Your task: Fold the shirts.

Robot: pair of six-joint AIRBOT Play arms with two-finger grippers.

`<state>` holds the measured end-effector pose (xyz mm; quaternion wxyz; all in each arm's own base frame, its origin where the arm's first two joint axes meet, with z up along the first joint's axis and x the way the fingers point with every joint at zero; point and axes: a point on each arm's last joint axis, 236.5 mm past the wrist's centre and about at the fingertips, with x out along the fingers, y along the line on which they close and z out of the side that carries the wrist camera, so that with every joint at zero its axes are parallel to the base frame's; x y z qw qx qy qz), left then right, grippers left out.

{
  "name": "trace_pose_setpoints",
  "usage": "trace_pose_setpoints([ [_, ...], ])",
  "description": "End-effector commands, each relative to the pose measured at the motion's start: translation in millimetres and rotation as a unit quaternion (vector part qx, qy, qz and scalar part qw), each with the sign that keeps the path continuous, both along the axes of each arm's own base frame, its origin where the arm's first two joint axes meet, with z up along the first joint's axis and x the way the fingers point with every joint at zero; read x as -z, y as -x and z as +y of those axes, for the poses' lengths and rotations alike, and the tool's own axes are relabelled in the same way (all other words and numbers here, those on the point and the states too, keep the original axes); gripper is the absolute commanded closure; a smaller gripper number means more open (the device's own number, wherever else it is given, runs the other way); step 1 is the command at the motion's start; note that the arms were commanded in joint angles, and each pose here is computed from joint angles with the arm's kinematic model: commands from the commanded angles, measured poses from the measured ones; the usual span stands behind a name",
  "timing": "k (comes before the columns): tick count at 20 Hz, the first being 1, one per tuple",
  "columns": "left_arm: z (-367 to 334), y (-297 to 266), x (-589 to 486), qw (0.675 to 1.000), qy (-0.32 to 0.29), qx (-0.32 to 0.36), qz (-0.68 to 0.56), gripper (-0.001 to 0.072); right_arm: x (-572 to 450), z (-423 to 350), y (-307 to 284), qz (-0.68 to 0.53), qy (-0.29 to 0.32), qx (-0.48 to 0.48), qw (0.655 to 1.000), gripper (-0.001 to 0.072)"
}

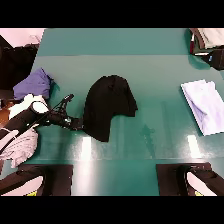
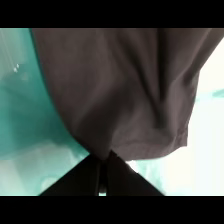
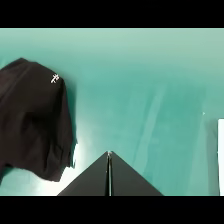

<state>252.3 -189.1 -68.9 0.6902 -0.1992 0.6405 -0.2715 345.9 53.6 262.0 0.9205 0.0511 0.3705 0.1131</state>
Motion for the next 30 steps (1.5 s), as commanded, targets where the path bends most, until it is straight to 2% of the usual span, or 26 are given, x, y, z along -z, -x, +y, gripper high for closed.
trace_pose_setpoints([
  [1,5,-12,-9,0.999,-0.016,0.012,-0.026,0.0684,21,13,8,0.039,-0.022,-0.020,0.999,0.0684],
  [5,46,-51,-69,0.983,-0.131,0.066,-0.107,0.0684,107,54,23,0.153,-0.108,-0.065,0.980,0.0682],
  [6,56,-63,-92,0.975,-0.156,0.076,-0.138,0.0684,133,62,26,0.181,-0.127,-0.072,0.972,0.0650],
  [7,61,-72,-114,0.968,-0.170,0.079,-0.166,0.0684,156,71,29,0.208,-0.150,-0.078,0.963,0.0450],
  [8,64,-80,-136,0.962,-0.178,0.078,-0.192,0.0683,180,81,31,0.239,-0.177,-0.082,0.951,0.0288],
  [10,62,-90,-165,0.955,-0.175,0.070,-0.227,0.0684,220,98,29,0.282,-0.219,-0.085,0.930,0.0275],
  [12,61,-93,-171,0.957,-0.171,0.058,-0.229,0.0683,256,116,21,0.298,-0.236,-0.082,0.921,0.0276],
  [18,62,-89,-168,0.958,-0.172,0.063,-0.219,0.0683,334,164,-2,0.308,-0.208,-0.071,0.926,0.0276],
  [22,62,-89,-168,0.958,-0.172,0.062,-0.221,0.0683,344,189,-16,0.309,-0.197,-0.093,0.926,0.0290],
  [24,62,-89,-168,0.958,-0.173,0.063,-0.220,0.0683,341,190,-26,0.298,-0.182,-0.105,0.931,0.0584],
  [25,62,-89,-168,0.958,-0.173,0.063,-0.220,0.0683,339,186,-28,0.291,-0.164,-0.115,0.935,0.0685],
  [30,89,-100,-186,0.947,-0.216,0.043,-0.236,0.0684,285,108,-25,0.243,-0.068,-0.111,0.961,0.0688],
])
